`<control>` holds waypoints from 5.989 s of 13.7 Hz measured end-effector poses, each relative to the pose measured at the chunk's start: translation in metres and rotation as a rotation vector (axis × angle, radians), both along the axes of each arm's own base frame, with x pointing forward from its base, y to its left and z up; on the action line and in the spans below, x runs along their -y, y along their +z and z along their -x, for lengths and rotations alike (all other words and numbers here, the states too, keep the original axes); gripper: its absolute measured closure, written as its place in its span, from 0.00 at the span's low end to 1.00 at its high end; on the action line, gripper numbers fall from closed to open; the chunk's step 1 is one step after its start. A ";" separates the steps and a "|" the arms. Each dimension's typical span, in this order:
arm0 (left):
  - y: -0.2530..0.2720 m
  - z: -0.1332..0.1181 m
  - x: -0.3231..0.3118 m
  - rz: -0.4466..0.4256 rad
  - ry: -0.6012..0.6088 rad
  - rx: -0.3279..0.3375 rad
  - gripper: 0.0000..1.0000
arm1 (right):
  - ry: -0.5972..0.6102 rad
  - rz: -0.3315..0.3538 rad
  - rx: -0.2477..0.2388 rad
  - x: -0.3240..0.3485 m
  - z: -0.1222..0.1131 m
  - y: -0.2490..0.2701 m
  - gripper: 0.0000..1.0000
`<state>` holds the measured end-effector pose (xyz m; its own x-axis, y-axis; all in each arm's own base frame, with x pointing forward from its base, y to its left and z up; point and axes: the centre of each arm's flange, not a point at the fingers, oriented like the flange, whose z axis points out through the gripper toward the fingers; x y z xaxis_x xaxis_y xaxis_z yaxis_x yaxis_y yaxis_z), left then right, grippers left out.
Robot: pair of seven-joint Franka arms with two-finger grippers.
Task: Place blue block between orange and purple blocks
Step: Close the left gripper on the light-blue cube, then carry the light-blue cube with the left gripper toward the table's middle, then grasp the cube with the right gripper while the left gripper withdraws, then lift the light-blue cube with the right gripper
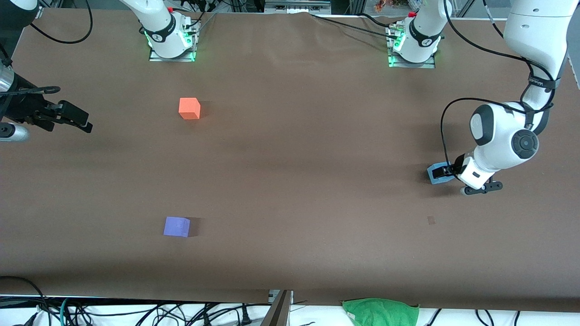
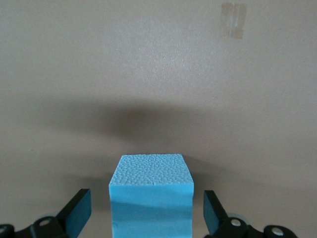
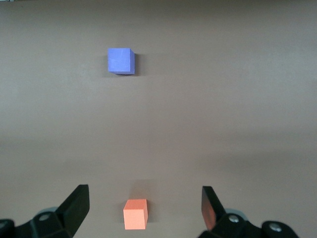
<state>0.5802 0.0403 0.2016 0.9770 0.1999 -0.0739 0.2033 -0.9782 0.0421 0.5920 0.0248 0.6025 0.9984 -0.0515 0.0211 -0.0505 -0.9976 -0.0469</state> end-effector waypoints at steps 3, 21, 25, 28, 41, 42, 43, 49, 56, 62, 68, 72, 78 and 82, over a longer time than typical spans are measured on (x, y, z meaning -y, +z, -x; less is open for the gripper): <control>-0.009 0.005 0.004 0.000 -0.004 0.003 0.29 | 0.000 0.000 0.000 0.000 0.000 0.000 0.00; 0.096 0.020 0.475 0.172 -0.146 0.110 0.41 | -0.002 0.000 0.001 0.001 0.000 0.000 0.00; 0.061 0.026 0.545 0.206 -0.123 0.098 0.41 | -0.007 0.001 -0.001 0.004 -0.001 -0.002 0.00; 0.026 0.037 0.572 0.203 -0.091 0.068 0.42 | -0.011 0.001 -0.002 0.006 -0.001 -0.002 0.00; 0.209 -0.061 0.431 0.116 0.030 0.007 0.00 | 0.009 0.007 -0.100 -0.006 -0.017 -0.056 0.00; 0.235 -0.070 0.387 0.103 0.013 0.010 0.00 | 0.034 0.003 -0.119 -0.022 -0.019 -0.067 0.00; 0.257 -0.078 0.338 0.081 -0.007 0.003 0.00 | 0.055 0.005 -0.133 -0.048 -0.020 -0.080 0.00; 0.362 -0.080 0.090 0.019 0.012 0.027 0.00 | -0.020 0.011 -0.080 -0.267 -0.019 -0.206 0.00; 0.403 -0.005 0.036 0.020 -0.001 -0.074 0.00 | -0.182 -0.019 -0.028 -0.368 0.002 -0.352 0.00; 0.385 0.005 0.026 0.031 -0.105 -0.134 0.00 | -0.182 -0.062 -0.002 -0.413 0.026 -0.362 0.00; 0.376 0.003 0.003 0.037 -0.081 -0.153 0.00 | -0.051 -0.031 0.010 -0.439 0.048 -0.380 0.00; 0.375 0.003 -0.003 0.028 -0.076 -0.155 0.00 | 0.020 -0.021 0.011 -0.434 0.045 -0.385 0.00; 0.375 0.002 0.000 -0.048 -0.095 -0.162 0.00 | 0.053 -0.015 0.009 -0.433 0.045 -0.389 0.11; 0.375 0.002 0.000 -0.048 -0.096 -0.163 0.00 | 0.065 -0.015 0.013 -0.426 0.039 -0.388 0.42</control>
<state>0.5782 0.0400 0.5762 0.9676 0.1138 -0.2253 0.1097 -0.9935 -0.0306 0.5528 0.4510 0.2141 0.9994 0.0129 0.0334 0.0149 -0.9980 -0.0618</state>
